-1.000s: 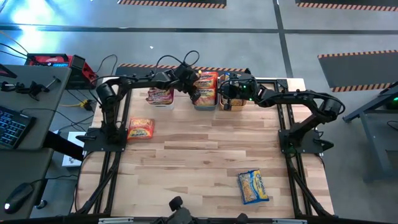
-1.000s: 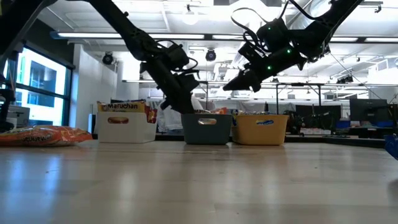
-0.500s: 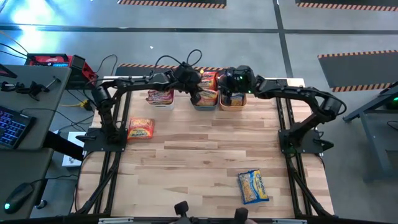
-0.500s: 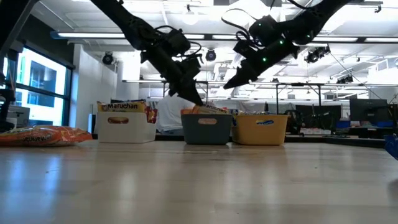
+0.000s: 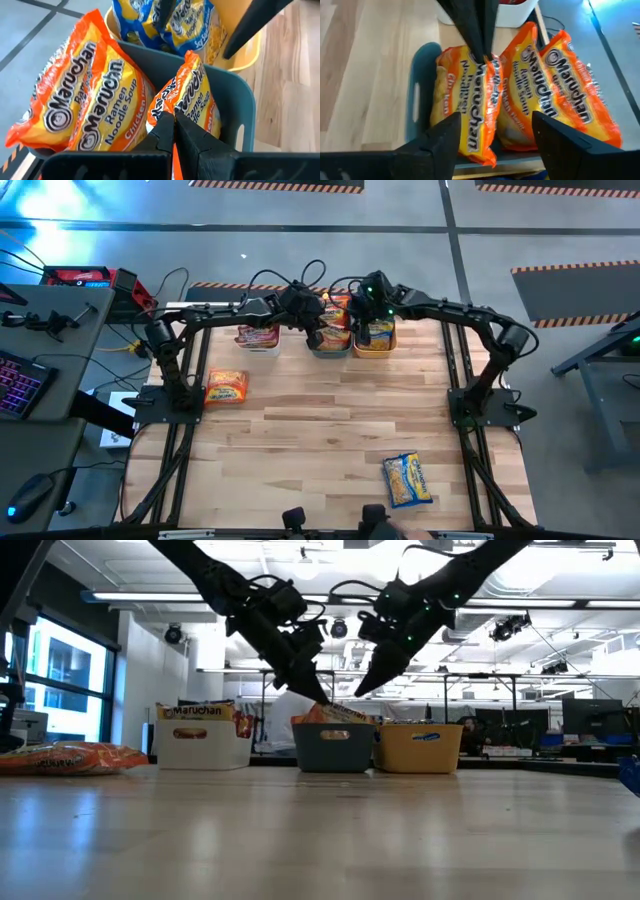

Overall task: Sort Maruchan noodles
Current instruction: Adjust the orange noodle pack into the blue bin

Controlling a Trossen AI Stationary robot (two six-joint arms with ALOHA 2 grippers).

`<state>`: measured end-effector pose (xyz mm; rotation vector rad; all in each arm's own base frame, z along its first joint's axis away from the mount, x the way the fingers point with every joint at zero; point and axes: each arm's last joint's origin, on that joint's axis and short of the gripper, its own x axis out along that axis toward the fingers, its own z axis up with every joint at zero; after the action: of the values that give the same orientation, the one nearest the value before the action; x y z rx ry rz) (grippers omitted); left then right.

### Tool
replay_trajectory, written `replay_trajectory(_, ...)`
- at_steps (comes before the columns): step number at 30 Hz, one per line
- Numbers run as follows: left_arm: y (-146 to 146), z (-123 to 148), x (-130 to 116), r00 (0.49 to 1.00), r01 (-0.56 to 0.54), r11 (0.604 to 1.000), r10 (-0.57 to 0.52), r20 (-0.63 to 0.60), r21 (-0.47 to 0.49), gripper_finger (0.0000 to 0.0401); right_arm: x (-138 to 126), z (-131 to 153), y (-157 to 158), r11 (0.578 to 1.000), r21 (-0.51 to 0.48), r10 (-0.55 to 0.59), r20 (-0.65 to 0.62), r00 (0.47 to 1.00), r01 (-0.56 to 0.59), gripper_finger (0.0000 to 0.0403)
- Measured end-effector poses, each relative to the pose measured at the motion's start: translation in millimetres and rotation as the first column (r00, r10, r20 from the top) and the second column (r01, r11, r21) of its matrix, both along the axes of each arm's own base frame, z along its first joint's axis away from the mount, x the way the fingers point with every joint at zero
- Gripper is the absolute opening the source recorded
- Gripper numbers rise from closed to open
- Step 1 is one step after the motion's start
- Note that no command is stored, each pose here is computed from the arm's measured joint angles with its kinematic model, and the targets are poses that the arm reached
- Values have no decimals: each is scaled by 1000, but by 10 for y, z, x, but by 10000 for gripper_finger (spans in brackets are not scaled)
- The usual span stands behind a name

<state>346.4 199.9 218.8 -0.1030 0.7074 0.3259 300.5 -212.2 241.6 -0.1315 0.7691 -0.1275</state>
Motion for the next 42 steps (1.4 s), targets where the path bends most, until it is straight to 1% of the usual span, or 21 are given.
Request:
replay_trajectory(5,-1,4,-2,1000,5,1000,-5,-2,5,0,22,32,-85,999,2,32,-8,999,-32,231)
replay_trajectory(9,-4,-3,-8,1000,7,1000,-7,-11,3,0,13,-13,-158,996,62,67,19,998,-68,231)
replay_trajectory(18,-27,55,-17,1000,14,1000,-14,-1,16,0,53,-185,-243,993,97,66,-1,998,-65,231)
replay_trajectory(23,-28,53,-19,1000,14,1000,-14,-4,15,0,98,-298,-248,984,147,103,11,995,-104,231)
replay_trajectory(26,-28,53,-19,1000,14,1000,-14,-4,15,0,116,-382,-260,979,174,108,2,994,-107,231)
replay_trajectory(31,-28,53,-18,1000,14,1000,-14,-4,15,0,143,-525,-278,959,268,95,2,995,-92,231)
replay_trajectory(34,-28,53,-18,1000,14,1000,-14,-4,15,0,153,-592,-287,954,288,88,-11,996,-81,231)
replay_trajectory(38,-28,53,-18,1000,14,1000,-14,-4,15,0,156,-603,-288,951,299,82,-12,997,-75,217)
replay_trajectory(42,-27,54,-18,1000,13,1000,-13,-4,15,0,156,-603,-287,950,306,78,-11,997,-70,175)
